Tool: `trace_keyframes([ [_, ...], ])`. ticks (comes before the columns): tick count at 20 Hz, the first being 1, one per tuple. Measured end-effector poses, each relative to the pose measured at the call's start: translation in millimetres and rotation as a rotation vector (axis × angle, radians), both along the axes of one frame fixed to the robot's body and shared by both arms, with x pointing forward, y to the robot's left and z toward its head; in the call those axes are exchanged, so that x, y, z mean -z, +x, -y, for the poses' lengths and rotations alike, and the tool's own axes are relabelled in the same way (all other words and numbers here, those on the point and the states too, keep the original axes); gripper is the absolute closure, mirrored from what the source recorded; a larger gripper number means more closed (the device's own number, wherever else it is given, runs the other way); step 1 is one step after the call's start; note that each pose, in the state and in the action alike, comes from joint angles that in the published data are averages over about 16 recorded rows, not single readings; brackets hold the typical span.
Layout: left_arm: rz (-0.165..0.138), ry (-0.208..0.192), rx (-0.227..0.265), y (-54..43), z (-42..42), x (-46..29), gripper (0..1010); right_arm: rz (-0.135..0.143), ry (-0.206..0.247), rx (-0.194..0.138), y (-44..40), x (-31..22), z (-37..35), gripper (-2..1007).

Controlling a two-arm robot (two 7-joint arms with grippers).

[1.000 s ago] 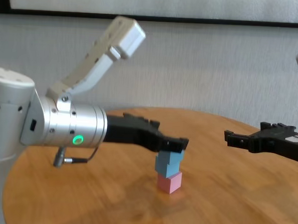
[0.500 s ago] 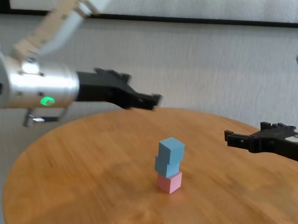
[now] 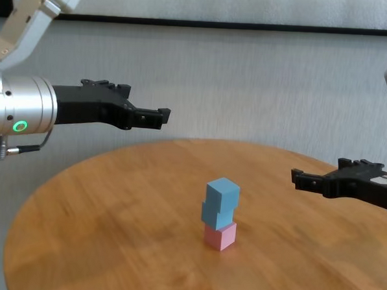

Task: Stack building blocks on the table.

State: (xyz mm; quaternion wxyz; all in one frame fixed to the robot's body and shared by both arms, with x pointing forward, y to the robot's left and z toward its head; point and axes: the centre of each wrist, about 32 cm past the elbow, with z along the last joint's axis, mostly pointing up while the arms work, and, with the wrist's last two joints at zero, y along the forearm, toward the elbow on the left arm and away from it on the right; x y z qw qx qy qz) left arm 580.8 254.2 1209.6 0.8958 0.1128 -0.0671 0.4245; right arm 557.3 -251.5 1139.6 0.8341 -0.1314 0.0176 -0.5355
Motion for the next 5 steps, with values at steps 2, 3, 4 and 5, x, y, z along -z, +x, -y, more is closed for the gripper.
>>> trace_keyframes([
  [2, 0.001, -0.002, -0.003, 0.7, -2.5, 0.9, 10, 0.0, 0.0, 0.0, 0.0, 0.0, 0.0, 0],
  [3, 0.002, -0.002, -0.004, 0.9, -3.2, 1.1, 10, 0.0, 0.0, 0.0, 0.0, 0.0, 0.0, 0],
  [4, 0.002, -0.003, -0.005, 1.0, -3.1, 1.0, 10, 0.0, 0.0, 0.0, 0.0, 0.0, 0.0, 0],
  [5, 0.001, -0.003, -0.004, 0.9, -2.9, 1.1, 10, 0.0, 0.0, 0.0, 0.0, 0.0, 0.0, 0],
])
